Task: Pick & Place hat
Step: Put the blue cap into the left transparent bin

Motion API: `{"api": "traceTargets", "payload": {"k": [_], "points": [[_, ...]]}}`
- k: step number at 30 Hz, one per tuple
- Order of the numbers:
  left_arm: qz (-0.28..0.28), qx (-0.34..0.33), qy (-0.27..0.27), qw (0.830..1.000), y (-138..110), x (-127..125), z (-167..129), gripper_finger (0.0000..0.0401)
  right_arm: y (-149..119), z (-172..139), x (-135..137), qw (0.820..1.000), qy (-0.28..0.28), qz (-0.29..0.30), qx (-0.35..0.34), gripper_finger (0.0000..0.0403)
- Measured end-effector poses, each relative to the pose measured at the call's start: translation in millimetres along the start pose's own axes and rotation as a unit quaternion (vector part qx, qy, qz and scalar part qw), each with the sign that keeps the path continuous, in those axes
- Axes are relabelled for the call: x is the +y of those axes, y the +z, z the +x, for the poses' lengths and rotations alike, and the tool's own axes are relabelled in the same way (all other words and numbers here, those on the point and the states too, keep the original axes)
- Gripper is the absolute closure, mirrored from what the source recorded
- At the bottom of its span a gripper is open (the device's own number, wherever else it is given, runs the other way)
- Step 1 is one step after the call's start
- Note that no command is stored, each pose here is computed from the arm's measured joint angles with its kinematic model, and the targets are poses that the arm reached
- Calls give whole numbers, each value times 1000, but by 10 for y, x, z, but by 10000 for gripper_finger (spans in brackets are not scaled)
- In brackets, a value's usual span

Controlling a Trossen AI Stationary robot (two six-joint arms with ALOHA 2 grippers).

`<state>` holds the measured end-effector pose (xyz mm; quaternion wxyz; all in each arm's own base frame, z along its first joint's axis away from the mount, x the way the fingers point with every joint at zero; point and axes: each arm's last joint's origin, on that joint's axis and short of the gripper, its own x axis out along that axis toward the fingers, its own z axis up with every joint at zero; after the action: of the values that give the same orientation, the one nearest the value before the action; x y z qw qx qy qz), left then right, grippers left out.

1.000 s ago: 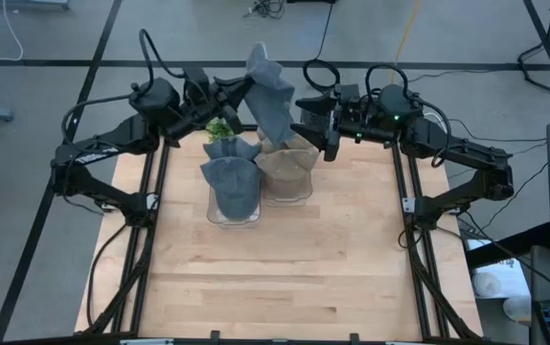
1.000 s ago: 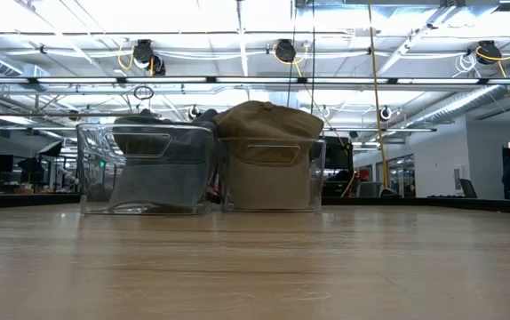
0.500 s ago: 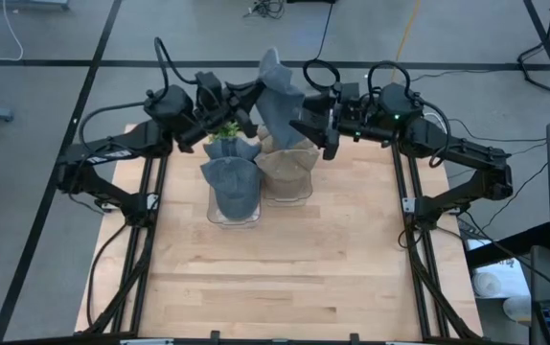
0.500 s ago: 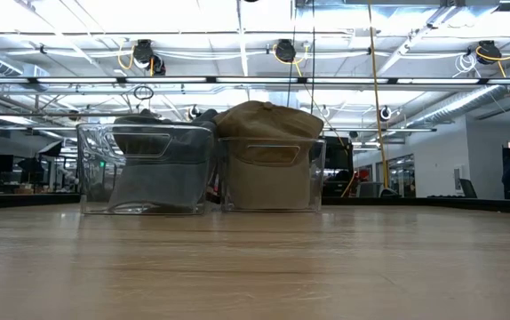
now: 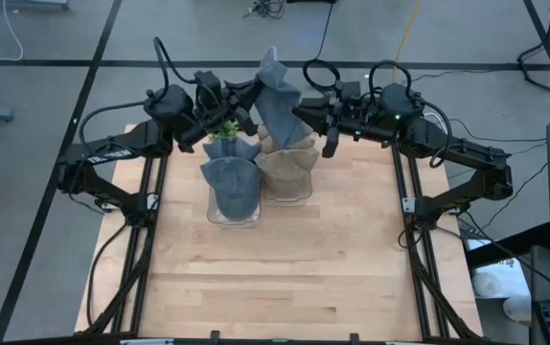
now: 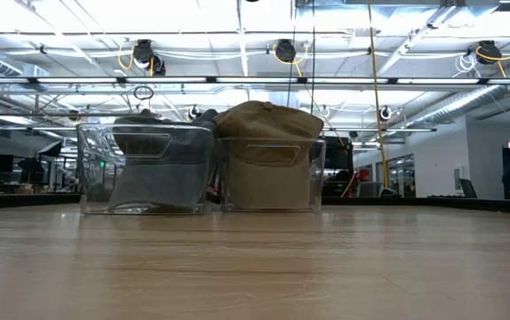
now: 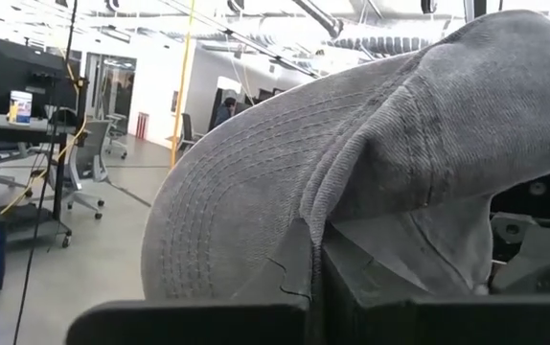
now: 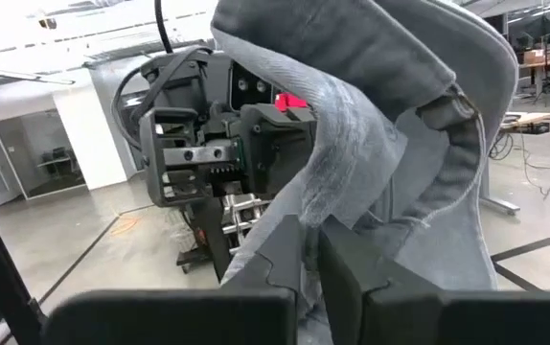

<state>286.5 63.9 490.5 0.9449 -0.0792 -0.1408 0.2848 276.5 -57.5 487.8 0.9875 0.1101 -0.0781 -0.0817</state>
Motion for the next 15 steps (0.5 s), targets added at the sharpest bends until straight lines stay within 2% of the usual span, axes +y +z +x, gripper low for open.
{"api": "traceTargets", "payload": {"k": [11, 15], "points": [[25, 20, -8, 999, -39, -1, -1, 392, 49, -14, 13, 999, 7, -29, -21, 401], [34, 37, -6, 999, -73, 4, -3, 391, 72, -40, 31, 999, 26, -35, -23, 402]]}}
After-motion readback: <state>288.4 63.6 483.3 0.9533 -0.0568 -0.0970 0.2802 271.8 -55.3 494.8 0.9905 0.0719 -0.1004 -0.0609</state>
